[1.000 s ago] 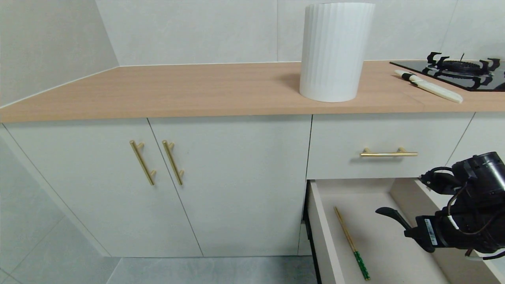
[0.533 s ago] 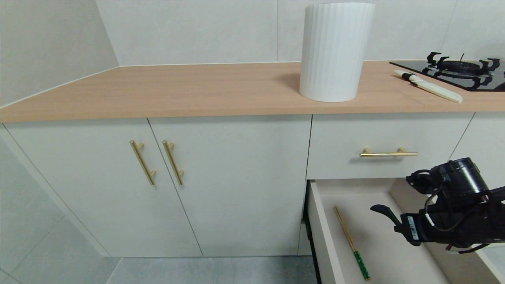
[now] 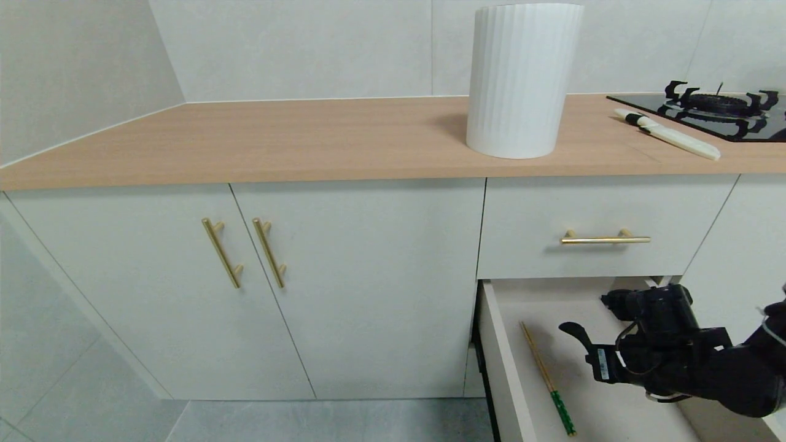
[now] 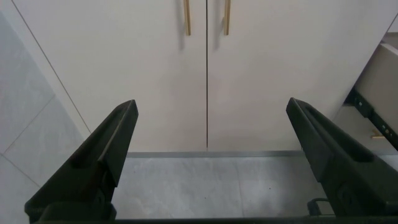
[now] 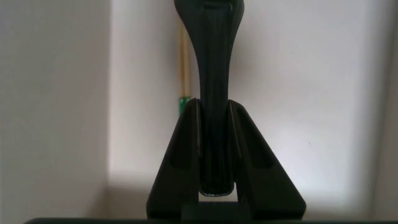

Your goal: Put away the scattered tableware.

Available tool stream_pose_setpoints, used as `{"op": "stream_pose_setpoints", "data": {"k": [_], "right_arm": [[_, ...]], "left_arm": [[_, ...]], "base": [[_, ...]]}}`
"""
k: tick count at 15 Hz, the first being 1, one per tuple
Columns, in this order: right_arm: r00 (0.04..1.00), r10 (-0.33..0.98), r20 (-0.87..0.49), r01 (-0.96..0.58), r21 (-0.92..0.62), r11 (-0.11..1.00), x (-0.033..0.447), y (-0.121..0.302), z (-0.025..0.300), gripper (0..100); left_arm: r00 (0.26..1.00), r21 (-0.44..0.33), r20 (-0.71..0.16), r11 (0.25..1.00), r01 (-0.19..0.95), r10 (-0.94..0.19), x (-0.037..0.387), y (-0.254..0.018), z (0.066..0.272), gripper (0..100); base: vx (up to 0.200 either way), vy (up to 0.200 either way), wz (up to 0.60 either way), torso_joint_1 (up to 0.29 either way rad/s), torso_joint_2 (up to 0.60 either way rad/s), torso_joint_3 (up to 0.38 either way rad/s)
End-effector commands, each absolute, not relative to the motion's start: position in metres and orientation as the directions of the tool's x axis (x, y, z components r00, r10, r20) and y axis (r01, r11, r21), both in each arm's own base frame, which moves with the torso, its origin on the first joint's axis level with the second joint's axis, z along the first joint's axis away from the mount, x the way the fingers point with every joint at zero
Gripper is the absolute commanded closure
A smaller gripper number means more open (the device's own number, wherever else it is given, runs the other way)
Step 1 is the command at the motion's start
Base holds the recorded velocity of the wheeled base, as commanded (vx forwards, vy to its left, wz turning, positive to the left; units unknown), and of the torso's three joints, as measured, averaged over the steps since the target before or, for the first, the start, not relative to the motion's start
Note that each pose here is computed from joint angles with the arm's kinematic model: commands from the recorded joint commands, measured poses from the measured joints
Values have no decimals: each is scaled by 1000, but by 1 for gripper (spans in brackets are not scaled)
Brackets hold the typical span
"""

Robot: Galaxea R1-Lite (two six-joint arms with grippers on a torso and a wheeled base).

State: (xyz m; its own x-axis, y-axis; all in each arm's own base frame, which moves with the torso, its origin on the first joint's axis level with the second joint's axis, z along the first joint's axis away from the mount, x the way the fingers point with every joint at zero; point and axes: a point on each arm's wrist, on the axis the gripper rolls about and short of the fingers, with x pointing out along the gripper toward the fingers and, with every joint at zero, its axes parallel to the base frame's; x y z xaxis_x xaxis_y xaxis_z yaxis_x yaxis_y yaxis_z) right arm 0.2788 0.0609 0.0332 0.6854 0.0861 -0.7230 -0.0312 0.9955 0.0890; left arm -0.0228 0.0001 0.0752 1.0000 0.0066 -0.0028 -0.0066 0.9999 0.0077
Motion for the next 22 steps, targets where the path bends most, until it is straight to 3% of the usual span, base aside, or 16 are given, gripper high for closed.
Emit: {"op": "stream_pose_setpoints", "data": {"k": [1, 11, 22], "right_arm": [[633, 48, -773, -5, 58, 998, 281, 61, -2, 100], [671, 11, -741, 24, 36, 999, 289, 61, -31, 100], [690, -11, -723, 40, 23, 999, 292, 60, -34, 100]], "left_arm": [[1000, 8, -5, 1000, -8, 8, -23, 0, 75, 0], [1000, 8, -5, 1000, -8, 8, -23, 0, 75, 0], [1000, 8, -5, 1000, -8, 8, -23, 0, 75, 0]], "base": [[0, 0, 0, 0, 0, 0], [0, 0, 0, 0, 0, 0], [0, 0, 0, 0, 0, 0]]}}
